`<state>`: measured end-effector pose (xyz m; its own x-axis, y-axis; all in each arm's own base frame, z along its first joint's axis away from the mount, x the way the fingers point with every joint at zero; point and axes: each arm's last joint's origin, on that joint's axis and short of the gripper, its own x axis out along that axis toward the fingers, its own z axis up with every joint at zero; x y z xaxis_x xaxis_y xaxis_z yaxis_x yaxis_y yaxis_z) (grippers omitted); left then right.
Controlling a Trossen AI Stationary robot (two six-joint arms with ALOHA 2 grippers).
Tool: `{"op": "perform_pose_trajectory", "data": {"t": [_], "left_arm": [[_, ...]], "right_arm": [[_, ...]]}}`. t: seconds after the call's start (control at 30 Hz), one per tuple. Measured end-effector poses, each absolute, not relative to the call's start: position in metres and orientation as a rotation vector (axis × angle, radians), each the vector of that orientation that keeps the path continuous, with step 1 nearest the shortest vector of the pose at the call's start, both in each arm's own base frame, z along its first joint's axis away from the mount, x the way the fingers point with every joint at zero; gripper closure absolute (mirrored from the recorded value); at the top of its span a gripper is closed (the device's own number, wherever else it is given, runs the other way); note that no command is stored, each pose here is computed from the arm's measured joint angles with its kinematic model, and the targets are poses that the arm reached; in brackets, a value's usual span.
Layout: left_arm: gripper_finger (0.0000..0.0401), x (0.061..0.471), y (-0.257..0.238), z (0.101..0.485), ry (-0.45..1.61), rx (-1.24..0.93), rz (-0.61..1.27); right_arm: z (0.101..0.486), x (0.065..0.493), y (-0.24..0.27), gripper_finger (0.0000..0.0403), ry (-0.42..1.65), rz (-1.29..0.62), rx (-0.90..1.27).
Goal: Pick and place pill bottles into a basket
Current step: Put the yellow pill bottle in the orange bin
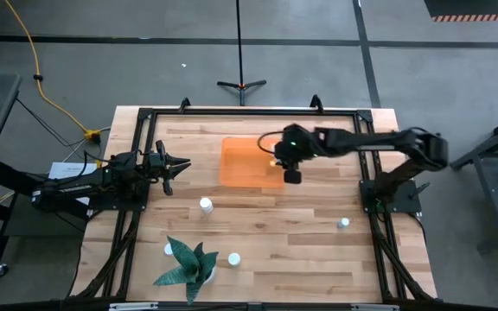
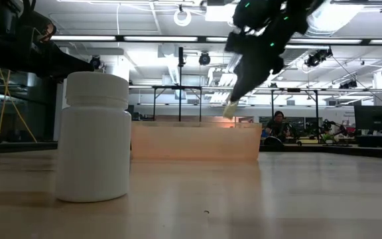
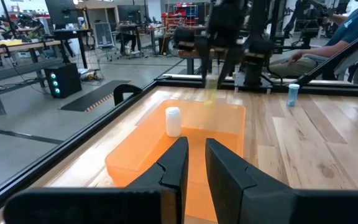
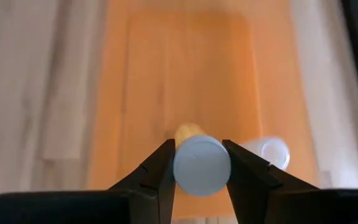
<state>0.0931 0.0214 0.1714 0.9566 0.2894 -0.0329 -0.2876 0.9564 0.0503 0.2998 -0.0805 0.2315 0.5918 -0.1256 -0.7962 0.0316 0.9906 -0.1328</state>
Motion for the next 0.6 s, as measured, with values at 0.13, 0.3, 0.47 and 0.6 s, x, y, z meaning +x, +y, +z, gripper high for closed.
{"op": "perform_pose_trajectory", "data": {"t": [0.13, 0.3, 0.47, 0.6], "left_arm": [[0.0309, 0.093, 0.021, 0.171, 0.04, 0.045, 0.293], [0.0309, 0.093, 0.021, 0.171, 0.04, 0.045, 0.293], [0.0309, 0.093, 0.021, 0.171, 0.041, 0.045, 0.293], [0.0309, 0.093, 0.021, 0.171, 0.04, 0.045, 0.293]], "right_arm": [[0.217, 0.315, -0.095, 0.0289, 1.067, -0.089, -0.068], [0.195, 0.324, -0.107, 0.0289, 1.14, -0.034, -0.015], [0.178, 0.328, -0.11, 0.0289, 1.187, -0.006, 0.015], [0.176, 0.328, -0.11, 0.0289, 1.193, -0.004, 0.018]]}}
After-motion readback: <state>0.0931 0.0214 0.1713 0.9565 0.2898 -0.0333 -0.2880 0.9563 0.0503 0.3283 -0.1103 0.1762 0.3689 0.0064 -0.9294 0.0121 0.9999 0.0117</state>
